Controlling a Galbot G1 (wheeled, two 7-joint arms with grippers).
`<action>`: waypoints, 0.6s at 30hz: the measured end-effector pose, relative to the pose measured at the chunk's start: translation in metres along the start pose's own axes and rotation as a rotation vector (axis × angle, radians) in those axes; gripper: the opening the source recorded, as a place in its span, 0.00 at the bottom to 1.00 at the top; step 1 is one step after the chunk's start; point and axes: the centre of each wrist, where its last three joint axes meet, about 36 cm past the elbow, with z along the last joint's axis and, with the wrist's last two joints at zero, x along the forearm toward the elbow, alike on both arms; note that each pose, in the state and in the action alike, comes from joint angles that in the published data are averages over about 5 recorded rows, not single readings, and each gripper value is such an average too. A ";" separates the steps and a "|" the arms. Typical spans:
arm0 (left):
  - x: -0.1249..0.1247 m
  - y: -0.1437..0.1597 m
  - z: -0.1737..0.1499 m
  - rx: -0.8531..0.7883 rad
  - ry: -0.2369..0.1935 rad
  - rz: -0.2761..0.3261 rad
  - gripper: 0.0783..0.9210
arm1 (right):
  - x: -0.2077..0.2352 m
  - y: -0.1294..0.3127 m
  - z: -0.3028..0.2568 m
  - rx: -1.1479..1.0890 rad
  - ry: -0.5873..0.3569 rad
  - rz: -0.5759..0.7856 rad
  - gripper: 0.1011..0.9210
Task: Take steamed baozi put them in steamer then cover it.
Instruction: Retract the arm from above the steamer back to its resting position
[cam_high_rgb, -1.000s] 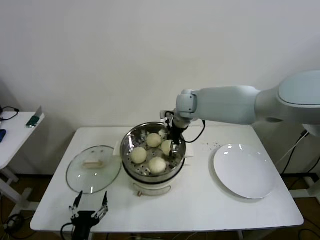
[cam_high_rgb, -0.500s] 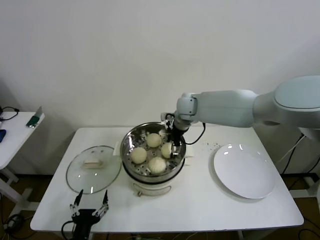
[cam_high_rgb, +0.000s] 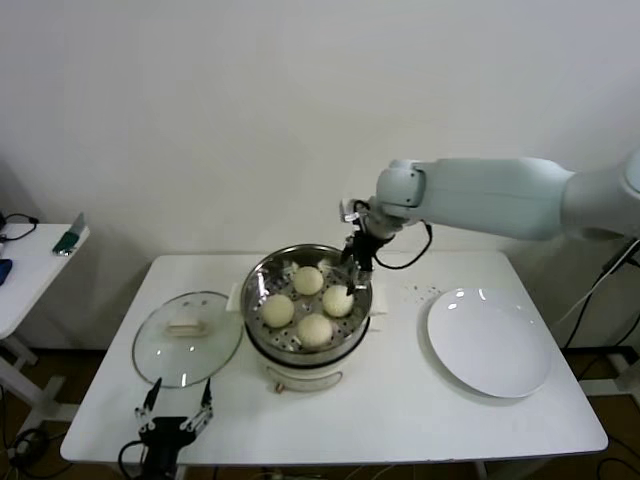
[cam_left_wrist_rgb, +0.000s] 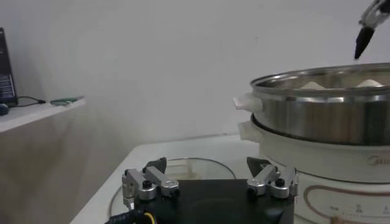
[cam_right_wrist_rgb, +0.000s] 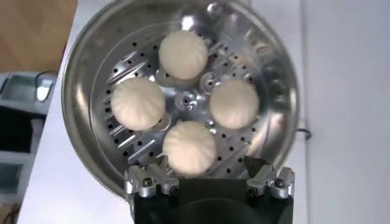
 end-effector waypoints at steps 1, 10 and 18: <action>0.000 0.000 0.000 -0.001 0.000 -0.002 0.88 | 0.005 0.001 0.005 -0.001 -0.019 0.017 0.88; 0.000 0.005 0.001 -0.026 -0.004 -0.015 0.88 | 0.031 0.027 0.063 -0.027 -0.223 0.216 0.88; 0.001 0.007 -0.005 -0.053 -0.035 -0.033 0.88 | 0.010 0.073 0.125 -0.114 -0.475 0.394 0.88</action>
